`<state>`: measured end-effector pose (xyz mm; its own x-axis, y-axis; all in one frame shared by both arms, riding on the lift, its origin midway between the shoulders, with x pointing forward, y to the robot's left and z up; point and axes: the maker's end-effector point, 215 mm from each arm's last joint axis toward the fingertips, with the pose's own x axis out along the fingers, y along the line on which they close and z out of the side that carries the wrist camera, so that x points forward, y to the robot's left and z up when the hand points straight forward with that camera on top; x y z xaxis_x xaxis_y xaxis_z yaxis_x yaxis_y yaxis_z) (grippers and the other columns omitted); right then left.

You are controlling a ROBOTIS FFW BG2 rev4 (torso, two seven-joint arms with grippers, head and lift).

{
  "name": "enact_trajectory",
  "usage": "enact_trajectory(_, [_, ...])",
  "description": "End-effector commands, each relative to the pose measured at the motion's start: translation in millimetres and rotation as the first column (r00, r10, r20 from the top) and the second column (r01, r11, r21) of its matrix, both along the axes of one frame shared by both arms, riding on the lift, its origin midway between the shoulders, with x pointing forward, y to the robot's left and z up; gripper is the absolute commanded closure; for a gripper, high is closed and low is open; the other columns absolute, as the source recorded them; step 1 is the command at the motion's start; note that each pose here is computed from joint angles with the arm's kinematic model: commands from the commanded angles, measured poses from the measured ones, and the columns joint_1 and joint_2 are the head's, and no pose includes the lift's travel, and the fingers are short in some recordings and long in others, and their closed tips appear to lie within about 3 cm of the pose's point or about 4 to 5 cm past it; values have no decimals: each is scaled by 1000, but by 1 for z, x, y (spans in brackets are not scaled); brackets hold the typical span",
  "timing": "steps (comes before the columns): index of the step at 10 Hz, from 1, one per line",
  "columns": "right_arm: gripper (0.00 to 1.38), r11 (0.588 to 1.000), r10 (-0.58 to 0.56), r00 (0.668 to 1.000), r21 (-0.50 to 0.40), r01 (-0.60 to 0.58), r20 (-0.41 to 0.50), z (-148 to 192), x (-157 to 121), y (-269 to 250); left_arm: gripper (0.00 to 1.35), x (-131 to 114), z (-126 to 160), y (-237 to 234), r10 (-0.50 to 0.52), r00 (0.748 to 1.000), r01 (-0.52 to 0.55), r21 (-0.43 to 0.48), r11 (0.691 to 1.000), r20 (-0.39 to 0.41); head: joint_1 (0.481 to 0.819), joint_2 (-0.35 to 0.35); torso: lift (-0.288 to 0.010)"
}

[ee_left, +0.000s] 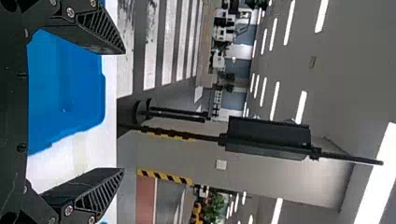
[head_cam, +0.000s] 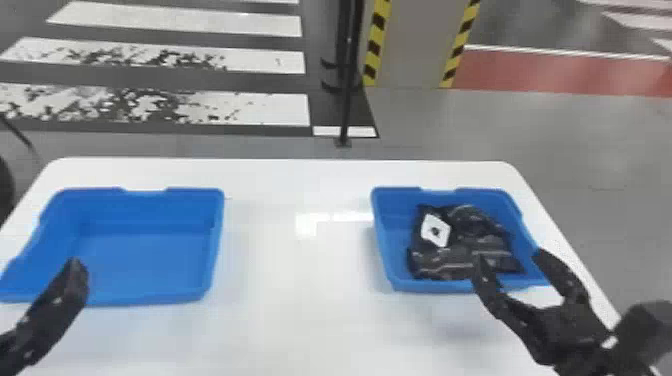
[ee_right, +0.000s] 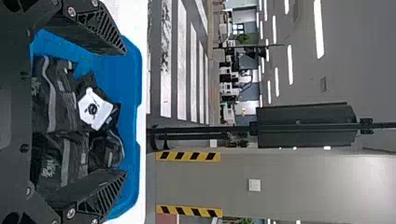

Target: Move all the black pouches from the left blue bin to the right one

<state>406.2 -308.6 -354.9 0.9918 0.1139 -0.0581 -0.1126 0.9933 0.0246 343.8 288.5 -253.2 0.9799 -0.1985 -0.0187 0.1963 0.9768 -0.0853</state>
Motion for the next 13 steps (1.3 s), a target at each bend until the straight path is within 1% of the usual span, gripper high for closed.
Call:
enact_trajectory(1, [125,999,8,998,-50,-5,60,25,-32,10,150,-8,-13,16,35,999,-34,72,997,-7,695,-35,-140])
enact_trajectory(2, [125,996,21,991,-94,-9,129,56,-48,20,150,-11,-25,20,44,999,-42,88,995,-17,695,-16,-140])
enact_trajectory(3, [125,995,24,989,-99,-10,145,65,-50,24,150,-15,-39,25,61,997,-57,91,994,-39,695,9,-140])
enact_trajectory(4, [125,996,27,988,-88,-14,151,68,-49,27,150,-12,-41,29,69,997,-65,113,991,-31,695,34,-140])
enact_trajectory(5, [125,997,28,989,-72,-18,148,64,-48,32,150,-9,-39,29,70,997,-67,113,991,-21,695,51,-140])
enact_trajectory(7, [125,999,29,990,-48,-23,139,56,-45,36,150,-3,-37,26,66,998,-64,104,993,-14,695,65,-140])
enact_trajectory(10, [125,999,32,990,-21,-29,141,54,-42,41,150,1,-39,27,70,997,-69,89,994,-13,695,72,-140])
enact_trajectory(13, [125,999,34,990,-12,-33,139,53,-42,43,150,2,-43,22,62,998,-60,68,996,-22,695,77,-140])
